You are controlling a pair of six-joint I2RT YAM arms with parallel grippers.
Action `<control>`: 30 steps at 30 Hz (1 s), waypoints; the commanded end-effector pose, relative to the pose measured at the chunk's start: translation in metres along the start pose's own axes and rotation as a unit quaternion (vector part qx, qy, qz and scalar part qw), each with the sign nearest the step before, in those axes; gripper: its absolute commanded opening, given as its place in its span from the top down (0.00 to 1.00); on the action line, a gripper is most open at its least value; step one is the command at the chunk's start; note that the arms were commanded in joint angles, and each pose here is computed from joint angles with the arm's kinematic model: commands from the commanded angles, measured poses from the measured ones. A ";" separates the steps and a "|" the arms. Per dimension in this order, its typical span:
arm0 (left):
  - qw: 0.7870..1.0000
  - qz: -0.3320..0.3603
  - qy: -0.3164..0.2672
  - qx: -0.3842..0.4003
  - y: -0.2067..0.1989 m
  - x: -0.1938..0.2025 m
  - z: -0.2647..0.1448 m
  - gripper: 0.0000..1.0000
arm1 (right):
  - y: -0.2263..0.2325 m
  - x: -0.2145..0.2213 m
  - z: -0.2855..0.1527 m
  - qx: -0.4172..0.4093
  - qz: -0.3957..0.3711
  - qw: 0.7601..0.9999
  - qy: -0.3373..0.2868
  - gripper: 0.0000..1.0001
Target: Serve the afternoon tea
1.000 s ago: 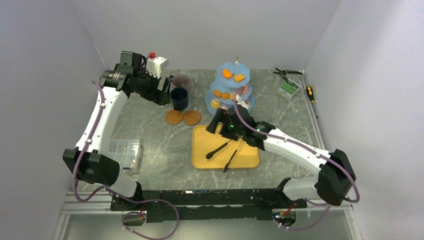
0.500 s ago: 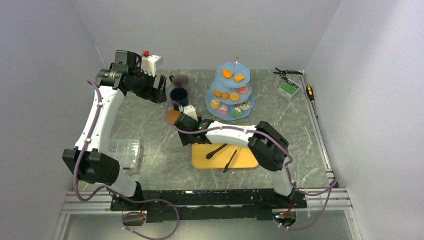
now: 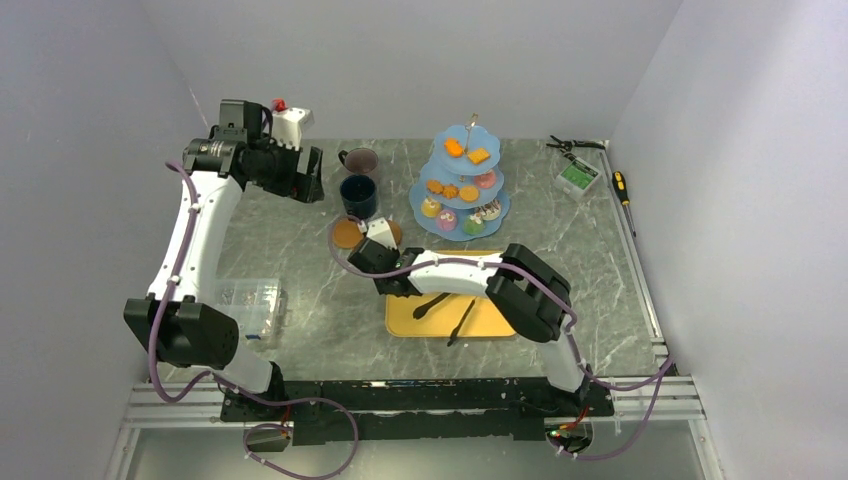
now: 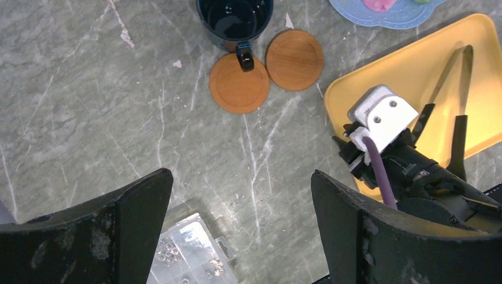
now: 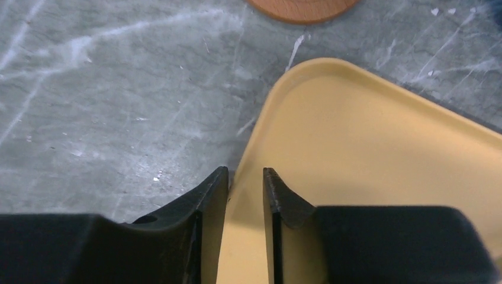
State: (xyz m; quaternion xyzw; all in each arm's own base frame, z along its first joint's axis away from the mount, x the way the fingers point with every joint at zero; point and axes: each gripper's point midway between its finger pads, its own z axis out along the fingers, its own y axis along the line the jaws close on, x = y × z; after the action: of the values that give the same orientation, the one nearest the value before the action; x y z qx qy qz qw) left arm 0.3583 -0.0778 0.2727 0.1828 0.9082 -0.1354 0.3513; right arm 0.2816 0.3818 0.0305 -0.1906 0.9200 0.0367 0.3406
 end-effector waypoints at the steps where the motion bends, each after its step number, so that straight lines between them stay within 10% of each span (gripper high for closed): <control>1: 1.000 0.005 -0.001 -0.017 0.014 0.001 0.008 0.07 | -0.021 0.004 -0.004 0.023 0.014 1.000 -0.013 0.74; 23: 0.993 0.074 0.089 0.031 0.016 0.083 0.064 0.06 | -0.193 0.065 -0.053 0.103 0.107 0.989 0.025 0.87; 30: 0.993 0.067 0.094 0.019 0.026 0.093 0.091 0.06 | -0.160 0.003 -0.076 0.028 0.095 0.992 -0.081 0.73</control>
State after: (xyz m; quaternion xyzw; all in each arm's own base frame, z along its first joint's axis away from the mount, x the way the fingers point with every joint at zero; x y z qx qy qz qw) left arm 0.3393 -0.0623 0.1473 0.2560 0.9286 -0.1139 0.2434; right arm 0.2756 0.1774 0.0513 -0.0574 0.9387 -0.0042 0.3400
